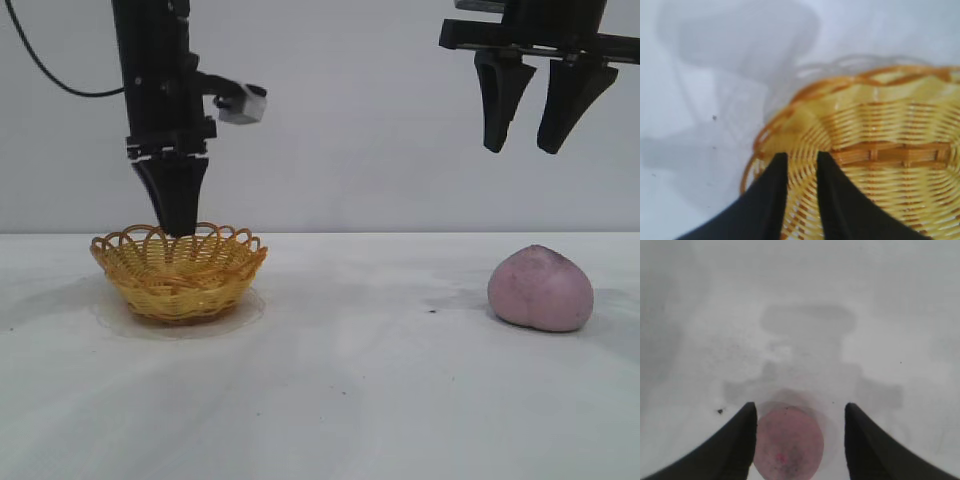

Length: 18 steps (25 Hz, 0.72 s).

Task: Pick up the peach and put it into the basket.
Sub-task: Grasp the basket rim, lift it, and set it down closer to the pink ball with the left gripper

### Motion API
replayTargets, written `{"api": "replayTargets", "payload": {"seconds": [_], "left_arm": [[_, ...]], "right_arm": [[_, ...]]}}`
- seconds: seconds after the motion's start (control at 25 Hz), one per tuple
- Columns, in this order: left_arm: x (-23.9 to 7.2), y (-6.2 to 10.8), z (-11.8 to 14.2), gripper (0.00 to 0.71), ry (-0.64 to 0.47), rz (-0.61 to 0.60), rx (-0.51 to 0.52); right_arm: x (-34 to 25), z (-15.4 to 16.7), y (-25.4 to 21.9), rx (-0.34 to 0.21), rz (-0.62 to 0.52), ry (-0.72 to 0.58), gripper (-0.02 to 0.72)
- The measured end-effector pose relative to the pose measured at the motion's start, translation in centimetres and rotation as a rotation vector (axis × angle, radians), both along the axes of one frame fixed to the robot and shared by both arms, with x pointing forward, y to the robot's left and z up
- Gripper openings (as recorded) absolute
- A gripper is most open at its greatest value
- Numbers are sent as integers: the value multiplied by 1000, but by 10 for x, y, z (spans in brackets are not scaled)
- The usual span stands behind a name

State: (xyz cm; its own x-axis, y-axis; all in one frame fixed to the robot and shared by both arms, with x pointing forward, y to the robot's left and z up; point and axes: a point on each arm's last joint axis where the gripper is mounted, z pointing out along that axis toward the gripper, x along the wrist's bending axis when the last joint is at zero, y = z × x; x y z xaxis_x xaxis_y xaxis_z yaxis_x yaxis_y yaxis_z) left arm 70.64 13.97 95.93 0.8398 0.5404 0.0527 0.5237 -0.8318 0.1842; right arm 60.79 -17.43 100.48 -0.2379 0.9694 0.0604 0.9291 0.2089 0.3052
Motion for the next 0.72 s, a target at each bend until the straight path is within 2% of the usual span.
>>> {"api": "replayTargets", "payload": {"seconds": [0.2, 0.24, 0.36, 0.72], "left_arm": [[7, 1, 16, 284, -65, -1, 12], [7, 1, 17, 325, -72, -4, 18], [7, 2, 17, 309, -75, -17, 27], [12, 2, -14, 309, -27, -47, 71]], "right_arm": [[0, 0, 0, 0, 0, 0, 337], [0, 0, 0, 0, 0, 0, 337], [0, 0, 0, 0, 0, 0, 337], [0, 0, 0, 0, 0, 0, 337]]}}
